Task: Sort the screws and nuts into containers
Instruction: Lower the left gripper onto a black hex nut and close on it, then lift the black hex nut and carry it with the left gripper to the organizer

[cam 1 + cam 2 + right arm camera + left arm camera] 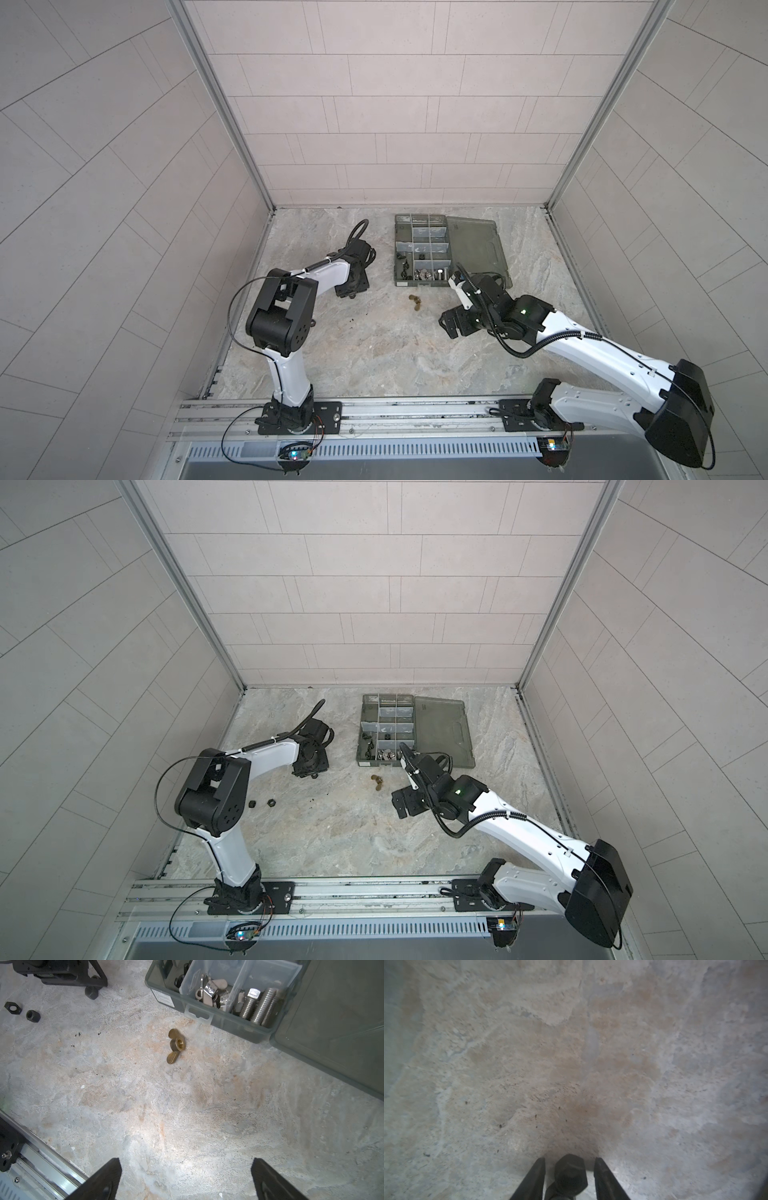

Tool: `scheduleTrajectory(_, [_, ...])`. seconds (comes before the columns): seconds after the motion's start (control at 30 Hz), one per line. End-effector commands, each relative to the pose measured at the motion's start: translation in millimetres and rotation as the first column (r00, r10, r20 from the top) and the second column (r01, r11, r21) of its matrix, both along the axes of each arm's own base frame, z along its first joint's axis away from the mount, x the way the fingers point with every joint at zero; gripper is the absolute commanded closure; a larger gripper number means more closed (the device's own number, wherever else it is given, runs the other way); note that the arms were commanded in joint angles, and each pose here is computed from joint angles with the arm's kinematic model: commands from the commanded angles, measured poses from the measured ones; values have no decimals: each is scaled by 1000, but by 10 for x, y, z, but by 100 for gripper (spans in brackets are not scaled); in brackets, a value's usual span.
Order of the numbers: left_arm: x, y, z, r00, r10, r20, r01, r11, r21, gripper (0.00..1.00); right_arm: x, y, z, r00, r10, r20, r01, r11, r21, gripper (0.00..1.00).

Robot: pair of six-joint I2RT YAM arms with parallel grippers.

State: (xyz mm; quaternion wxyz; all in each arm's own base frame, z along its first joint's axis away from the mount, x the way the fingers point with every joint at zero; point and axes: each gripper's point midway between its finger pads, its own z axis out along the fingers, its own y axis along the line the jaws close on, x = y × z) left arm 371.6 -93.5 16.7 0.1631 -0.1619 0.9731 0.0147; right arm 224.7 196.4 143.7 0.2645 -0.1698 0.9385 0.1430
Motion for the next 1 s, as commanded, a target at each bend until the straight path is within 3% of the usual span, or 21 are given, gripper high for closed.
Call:
scheduleTrajectory(0.0, [32, 23, -37, 1000, 3, -9, -3, 1000, 6, 58, 12, -8, 33, 1000, 5, -5, -5, 1000, -7, 1])
scheduleTrajectory(0.23, [6, 33, -39, 1000, 7, -20, -7, 1000, 8, 67, 25, 6, 11, 1000, 9, -11, -9, 1000, -5, 1])
scheduleTrajectory(0.43, [19, 27, -34, 1000, 9, -25, -9, 1000, 9, 83, 25, 0, 17, 1000, 8, -10, -8, 1000, -2, 1])
scheduleTrajectory(0.97, [199, -404, 623, 996, -62, 71, 68, 995, -79, 83, 293, -121, 233, 998, -39, 40, 38, 999, 33, 1])
